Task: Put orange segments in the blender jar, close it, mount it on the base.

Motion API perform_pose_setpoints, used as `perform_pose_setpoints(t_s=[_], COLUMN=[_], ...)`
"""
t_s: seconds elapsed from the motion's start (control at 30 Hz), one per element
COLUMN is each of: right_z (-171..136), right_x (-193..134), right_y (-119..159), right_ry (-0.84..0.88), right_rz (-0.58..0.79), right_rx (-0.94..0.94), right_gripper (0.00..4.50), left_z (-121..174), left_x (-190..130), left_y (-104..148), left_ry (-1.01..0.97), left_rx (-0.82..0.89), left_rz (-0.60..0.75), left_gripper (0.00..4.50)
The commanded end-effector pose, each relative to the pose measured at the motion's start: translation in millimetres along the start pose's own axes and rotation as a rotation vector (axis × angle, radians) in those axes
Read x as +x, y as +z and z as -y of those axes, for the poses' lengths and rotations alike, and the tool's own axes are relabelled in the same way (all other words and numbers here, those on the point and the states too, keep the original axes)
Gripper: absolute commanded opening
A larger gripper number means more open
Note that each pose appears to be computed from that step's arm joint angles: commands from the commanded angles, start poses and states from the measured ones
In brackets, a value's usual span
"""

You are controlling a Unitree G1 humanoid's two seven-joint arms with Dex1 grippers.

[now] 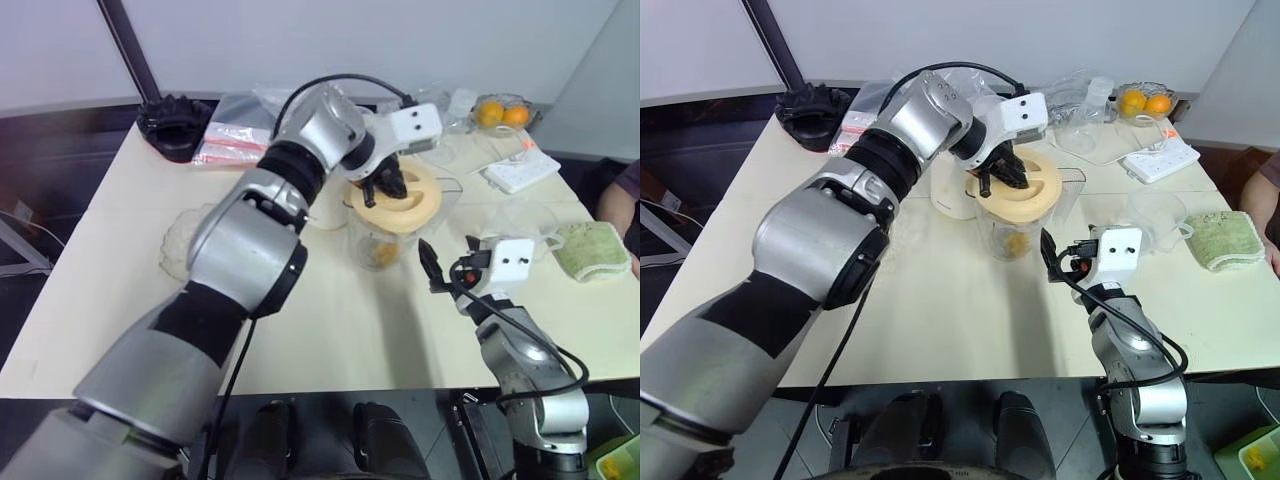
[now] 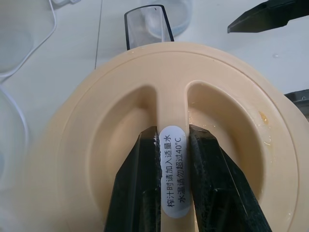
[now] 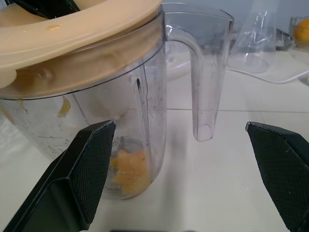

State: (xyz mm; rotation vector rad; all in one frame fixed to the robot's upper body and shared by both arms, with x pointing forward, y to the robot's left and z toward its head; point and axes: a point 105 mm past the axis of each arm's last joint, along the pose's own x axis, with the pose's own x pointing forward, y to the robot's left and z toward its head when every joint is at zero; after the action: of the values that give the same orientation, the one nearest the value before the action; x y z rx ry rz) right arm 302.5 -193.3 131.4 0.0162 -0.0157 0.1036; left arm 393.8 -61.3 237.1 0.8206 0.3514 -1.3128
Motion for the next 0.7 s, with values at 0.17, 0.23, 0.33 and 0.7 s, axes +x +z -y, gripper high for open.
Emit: perform_pose_setpoints(t_s=[0.17,0.23,0.33,0.7], right_z=[20,24,30,28], right_x=[46,50,63,89], right_y=[-2,0,1,17], right_ry=[-0.082,-0.102,-0.12,-0.074], right_rz=[0.036,0.049,0.062,0.132], right_rx=[-0.051,-0.046,-0.05,-0.04], right_gripper=[4.5,4.5,4.5,3.97], left_z=[7,7,9,16], left_x=[12,12,13,17], left_y=[-25,-25,-26,-31], left_ry=[-0.025,-0.03,-0.045,-0.099], left_rx=[-0.012,-0.008,-0.005,-0.009], left_rz=[-0.09,-0.091,-0.096,-0.106], left_gripper=[0.25,0.25,0.25,0.25])
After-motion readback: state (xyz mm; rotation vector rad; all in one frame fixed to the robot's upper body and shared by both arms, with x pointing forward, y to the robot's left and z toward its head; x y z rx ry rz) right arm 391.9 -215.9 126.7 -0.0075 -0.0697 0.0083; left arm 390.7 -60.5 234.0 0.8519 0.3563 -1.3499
